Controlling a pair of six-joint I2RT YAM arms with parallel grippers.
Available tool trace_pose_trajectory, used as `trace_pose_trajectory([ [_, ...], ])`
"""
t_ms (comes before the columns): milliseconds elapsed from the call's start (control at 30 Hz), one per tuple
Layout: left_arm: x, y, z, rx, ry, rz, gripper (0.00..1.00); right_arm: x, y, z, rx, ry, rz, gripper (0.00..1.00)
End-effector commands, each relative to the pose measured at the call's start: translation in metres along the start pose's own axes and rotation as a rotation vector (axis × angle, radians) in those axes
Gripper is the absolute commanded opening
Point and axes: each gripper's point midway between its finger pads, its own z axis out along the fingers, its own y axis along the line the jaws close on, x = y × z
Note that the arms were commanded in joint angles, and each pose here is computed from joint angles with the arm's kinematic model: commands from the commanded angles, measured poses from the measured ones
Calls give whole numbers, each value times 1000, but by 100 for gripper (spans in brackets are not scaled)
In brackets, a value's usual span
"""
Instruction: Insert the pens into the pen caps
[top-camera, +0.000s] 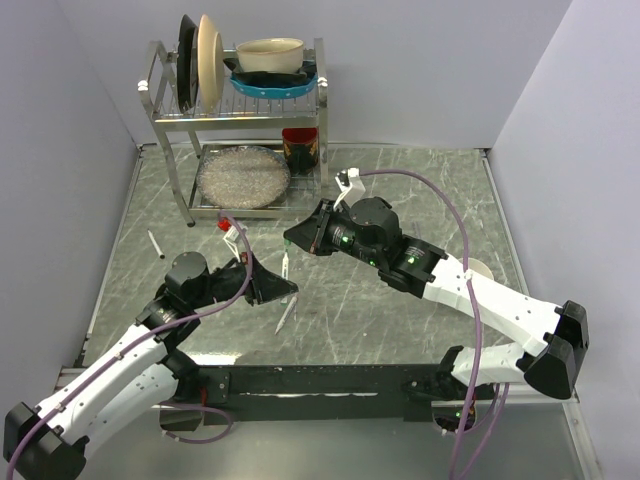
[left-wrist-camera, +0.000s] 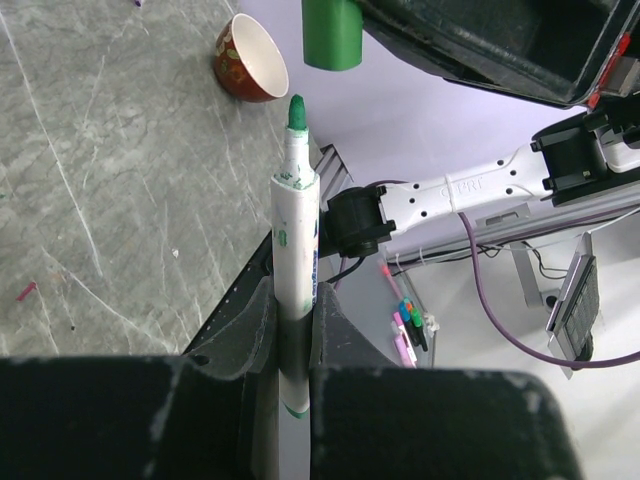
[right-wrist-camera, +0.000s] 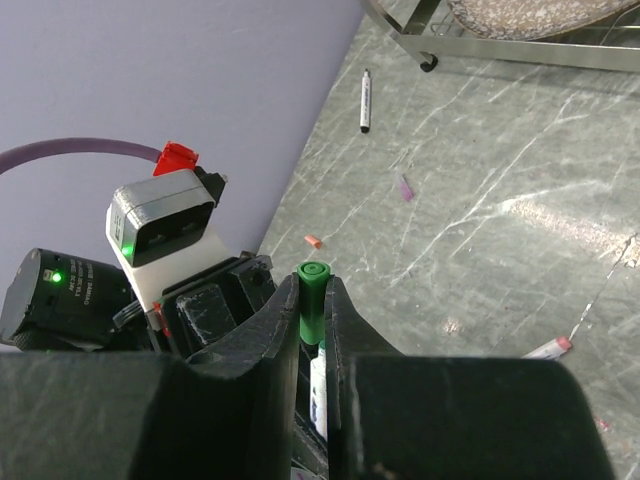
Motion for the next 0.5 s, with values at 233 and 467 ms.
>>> trace_pose_trajectory([
  [233, -8, -15, -2, 55, -32, 36, 1, -5, 8, 2, -25, -24, -5, 0],
  [467, -10, -16, -1, 59, -37, 36, 1, -2, 5, 2, -19, -19, -6, 0],
])
